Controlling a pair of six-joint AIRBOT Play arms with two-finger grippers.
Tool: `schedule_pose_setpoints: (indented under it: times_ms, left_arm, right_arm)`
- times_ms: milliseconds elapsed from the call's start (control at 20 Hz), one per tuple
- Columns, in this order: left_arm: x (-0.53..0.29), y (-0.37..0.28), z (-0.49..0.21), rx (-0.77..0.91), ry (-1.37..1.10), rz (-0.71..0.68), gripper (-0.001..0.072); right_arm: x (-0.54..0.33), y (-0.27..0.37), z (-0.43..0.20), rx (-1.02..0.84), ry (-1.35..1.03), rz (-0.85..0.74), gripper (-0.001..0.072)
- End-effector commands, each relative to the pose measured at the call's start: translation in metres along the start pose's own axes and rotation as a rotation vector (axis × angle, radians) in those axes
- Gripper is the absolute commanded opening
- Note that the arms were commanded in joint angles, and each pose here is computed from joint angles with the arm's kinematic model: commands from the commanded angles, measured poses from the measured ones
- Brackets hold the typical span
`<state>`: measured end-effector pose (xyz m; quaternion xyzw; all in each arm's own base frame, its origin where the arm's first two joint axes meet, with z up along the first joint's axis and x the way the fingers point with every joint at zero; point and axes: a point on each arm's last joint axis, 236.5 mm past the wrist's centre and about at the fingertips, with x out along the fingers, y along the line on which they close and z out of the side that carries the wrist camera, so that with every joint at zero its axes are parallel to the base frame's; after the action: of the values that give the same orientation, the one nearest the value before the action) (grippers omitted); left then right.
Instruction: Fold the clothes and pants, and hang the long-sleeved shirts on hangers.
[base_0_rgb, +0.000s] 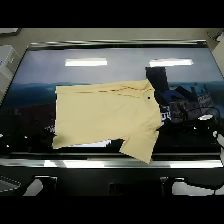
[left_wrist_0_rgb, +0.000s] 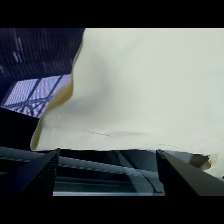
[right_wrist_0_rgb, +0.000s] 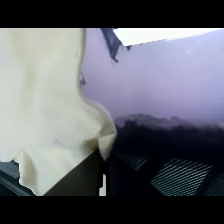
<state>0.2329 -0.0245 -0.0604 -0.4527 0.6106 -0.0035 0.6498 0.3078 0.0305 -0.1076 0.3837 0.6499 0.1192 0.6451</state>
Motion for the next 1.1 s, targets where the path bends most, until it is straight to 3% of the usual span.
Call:
schedule_pose_setpoints:
  times_ms: [0,450,800,850,900,1000,1050]
  left_arm:
    - [0.014,0.018,-0.01,-0.043,0.008,0.007,0.0716]
    - [0.015,0.043,-0.011,-0.011,0.022,0.107,0.0716]
    - [0.025,0.022,0.007,-0.059,-0.021,-0.006,0.0713]
    - [0.027,0.024,0.007,-0.065,-0.017,-0.004,0.0623]
    - [0.028,0.025,0.006,-0.066,-0.009,-0.003,0.0391]
    - [0.029,0.024,0.007,-0.064,-0.009,-0.006,0.002]
    - [0.029,0.022,0.008,-0.058,-0.013,-0.018,0.0018]
  right_arm:
    - [0.0,0.002,-0.001,0.0,0.003,0.006,0.0033]
    - [0.0,0.002,-0.002,-0.001,0.01,0.008,0.0033]
    - [-0.001,0.002,-0.002,-0.002,0.008,0.007,0.0033]
    - [-0.001,0.002,-0.002,-0.002,0.008,0.007,0.0033]
    - [-0.001,0.003,-0.002,-0.003,0.008,0.007,0.0033]
    - [-0.003,0.004,-0.001,-0.014,0.0,0.006,0.0033]
    - [-0.005,0.006,-0.001,-0.032,-0.007,0.006,0.0032]
